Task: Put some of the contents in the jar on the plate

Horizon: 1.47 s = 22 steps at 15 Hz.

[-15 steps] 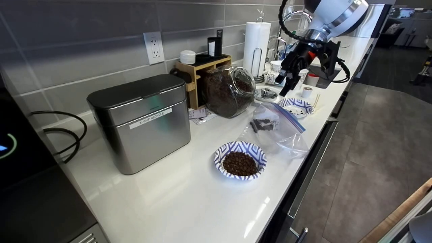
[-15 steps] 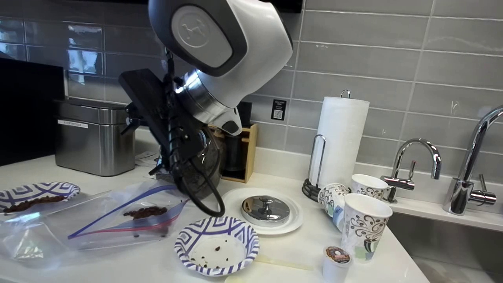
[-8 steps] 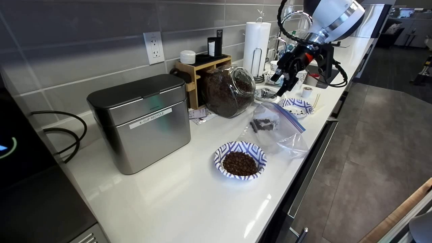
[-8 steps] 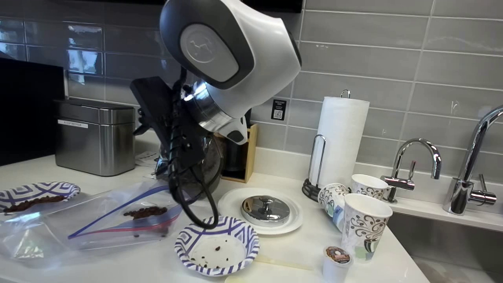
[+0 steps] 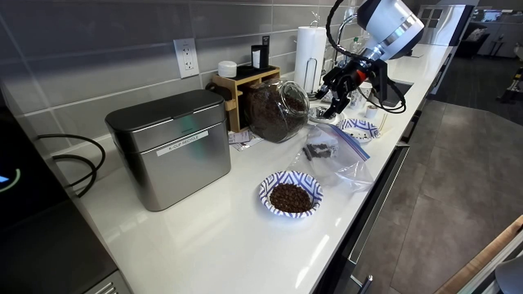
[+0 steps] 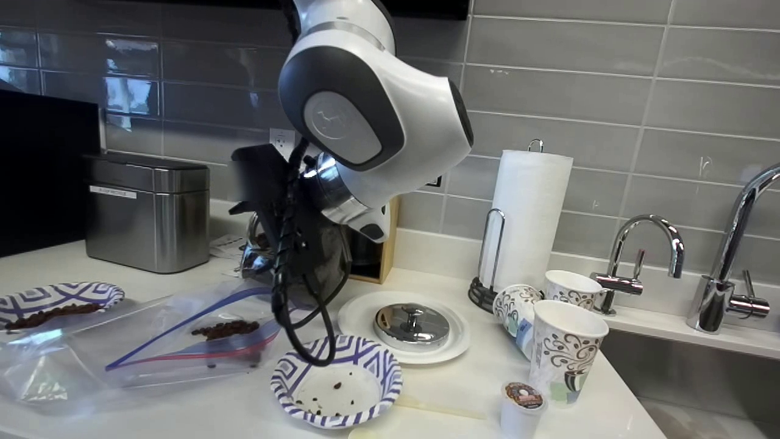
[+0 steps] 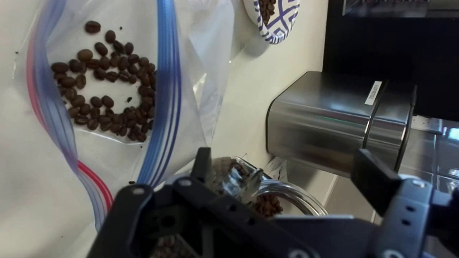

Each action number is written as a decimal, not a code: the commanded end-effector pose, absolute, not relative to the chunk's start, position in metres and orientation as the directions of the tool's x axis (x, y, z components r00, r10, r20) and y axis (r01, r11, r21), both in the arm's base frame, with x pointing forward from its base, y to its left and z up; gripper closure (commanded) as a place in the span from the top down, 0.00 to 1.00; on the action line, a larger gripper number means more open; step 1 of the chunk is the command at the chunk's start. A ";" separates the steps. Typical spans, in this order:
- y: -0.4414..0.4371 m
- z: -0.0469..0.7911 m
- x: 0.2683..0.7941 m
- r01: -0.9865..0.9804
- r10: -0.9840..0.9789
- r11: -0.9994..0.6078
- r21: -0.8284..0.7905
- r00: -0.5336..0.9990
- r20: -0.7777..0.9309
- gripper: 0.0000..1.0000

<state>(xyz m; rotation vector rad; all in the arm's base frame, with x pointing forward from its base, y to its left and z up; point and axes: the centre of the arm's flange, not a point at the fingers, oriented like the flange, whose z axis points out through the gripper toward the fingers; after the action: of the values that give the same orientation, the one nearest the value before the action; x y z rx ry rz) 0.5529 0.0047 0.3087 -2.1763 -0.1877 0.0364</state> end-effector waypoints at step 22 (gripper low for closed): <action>0.019 0.276 0.598 0.064 0.190 -0.434 -0.899 0.982 -0.022 0.45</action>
<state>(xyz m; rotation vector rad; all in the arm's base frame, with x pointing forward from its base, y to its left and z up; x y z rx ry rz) 0.5907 0.0187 0.2789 -2.0447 -0.1946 0.1185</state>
